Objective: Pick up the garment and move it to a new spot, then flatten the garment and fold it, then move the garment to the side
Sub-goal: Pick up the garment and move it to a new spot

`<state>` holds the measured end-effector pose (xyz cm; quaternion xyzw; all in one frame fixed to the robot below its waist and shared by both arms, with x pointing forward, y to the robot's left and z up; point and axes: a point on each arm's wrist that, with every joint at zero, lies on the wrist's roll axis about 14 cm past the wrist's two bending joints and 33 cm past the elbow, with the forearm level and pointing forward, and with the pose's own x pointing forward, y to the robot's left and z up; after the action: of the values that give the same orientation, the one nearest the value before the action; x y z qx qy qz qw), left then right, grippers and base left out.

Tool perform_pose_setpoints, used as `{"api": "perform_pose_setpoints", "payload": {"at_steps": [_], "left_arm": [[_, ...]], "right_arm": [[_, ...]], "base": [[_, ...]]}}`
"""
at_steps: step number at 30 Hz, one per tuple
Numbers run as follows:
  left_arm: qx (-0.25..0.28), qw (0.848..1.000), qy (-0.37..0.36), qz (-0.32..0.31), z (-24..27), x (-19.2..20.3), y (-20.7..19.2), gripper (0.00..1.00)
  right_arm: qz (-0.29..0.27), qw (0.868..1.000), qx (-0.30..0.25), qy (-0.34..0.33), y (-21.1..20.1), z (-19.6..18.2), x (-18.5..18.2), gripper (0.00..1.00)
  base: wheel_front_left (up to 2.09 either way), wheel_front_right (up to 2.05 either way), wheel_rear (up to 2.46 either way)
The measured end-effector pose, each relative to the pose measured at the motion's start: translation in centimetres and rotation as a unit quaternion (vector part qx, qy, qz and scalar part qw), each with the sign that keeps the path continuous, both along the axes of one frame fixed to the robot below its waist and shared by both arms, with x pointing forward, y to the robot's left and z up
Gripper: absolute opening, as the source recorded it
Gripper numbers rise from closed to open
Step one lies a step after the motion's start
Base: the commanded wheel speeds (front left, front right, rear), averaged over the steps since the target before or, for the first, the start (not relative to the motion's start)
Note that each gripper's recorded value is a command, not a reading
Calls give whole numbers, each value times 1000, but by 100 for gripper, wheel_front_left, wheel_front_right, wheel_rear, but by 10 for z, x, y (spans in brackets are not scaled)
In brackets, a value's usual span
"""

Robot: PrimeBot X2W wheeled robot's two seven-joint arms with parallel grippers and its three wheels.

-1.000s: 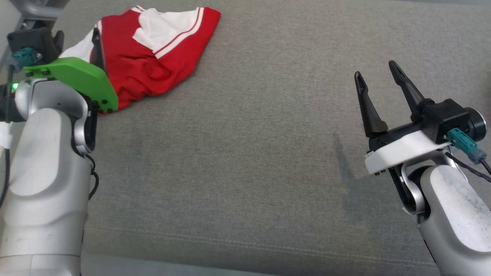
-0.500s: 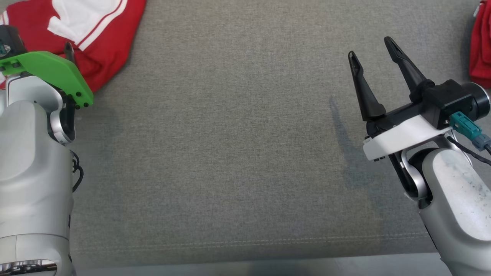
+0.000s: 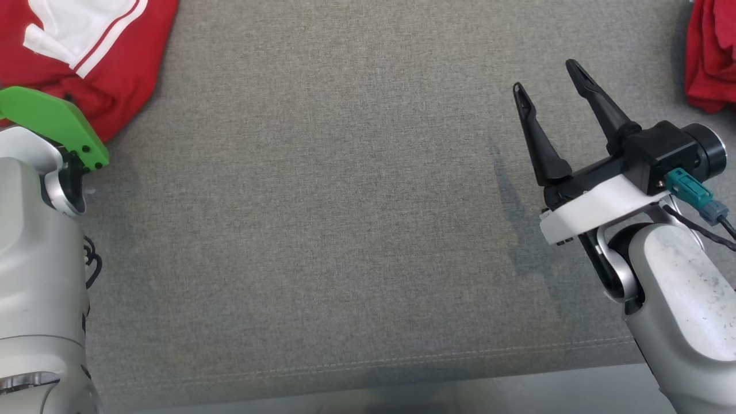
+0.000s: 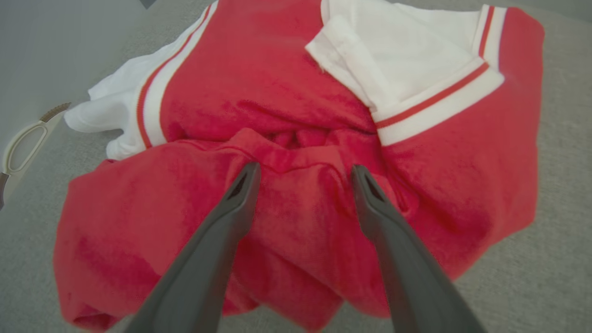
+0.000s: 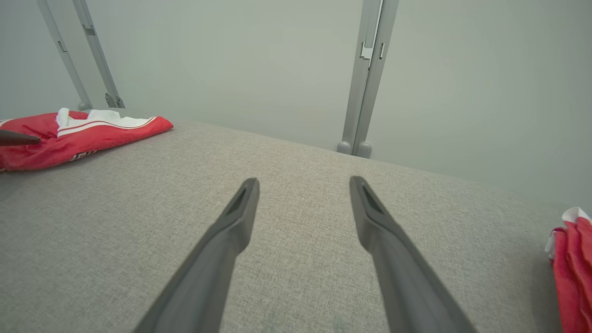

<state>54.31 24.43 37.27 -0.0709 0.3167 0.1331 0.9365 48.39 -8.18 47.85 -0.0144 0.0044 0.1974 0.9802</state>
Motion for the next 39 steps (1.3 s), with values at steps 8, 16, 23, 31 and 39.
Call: {"api": "perform_pose_setpoints", "payload": {"at_steps": [8,16,23,31,39], "left_arm": [[-12,1000,5,15,-3,-2,-1,91],[-23,1000,-13,12,2,-4,-16,0],[-19,996,-85,0,37,7,-32,0],[-8,989,-146,-15,75,7,-35,0],[-12,975,-216,-50,118,6,-46,0]], "right_arm": [[2,1000,-4,-1,-1,3,-2,100],[-2,1000,-8,-7,-4,9,-5,100],[-8,1000,-6,-23,-7,20,-7,100],[-18,999,14,-28,-4,28,-16,100],[-20,999,36,-32,3,36,-29,100]], "base": [[0,0,0],[0,0,0],[0,0,0],[0,0,0],[0,0,0]]}}
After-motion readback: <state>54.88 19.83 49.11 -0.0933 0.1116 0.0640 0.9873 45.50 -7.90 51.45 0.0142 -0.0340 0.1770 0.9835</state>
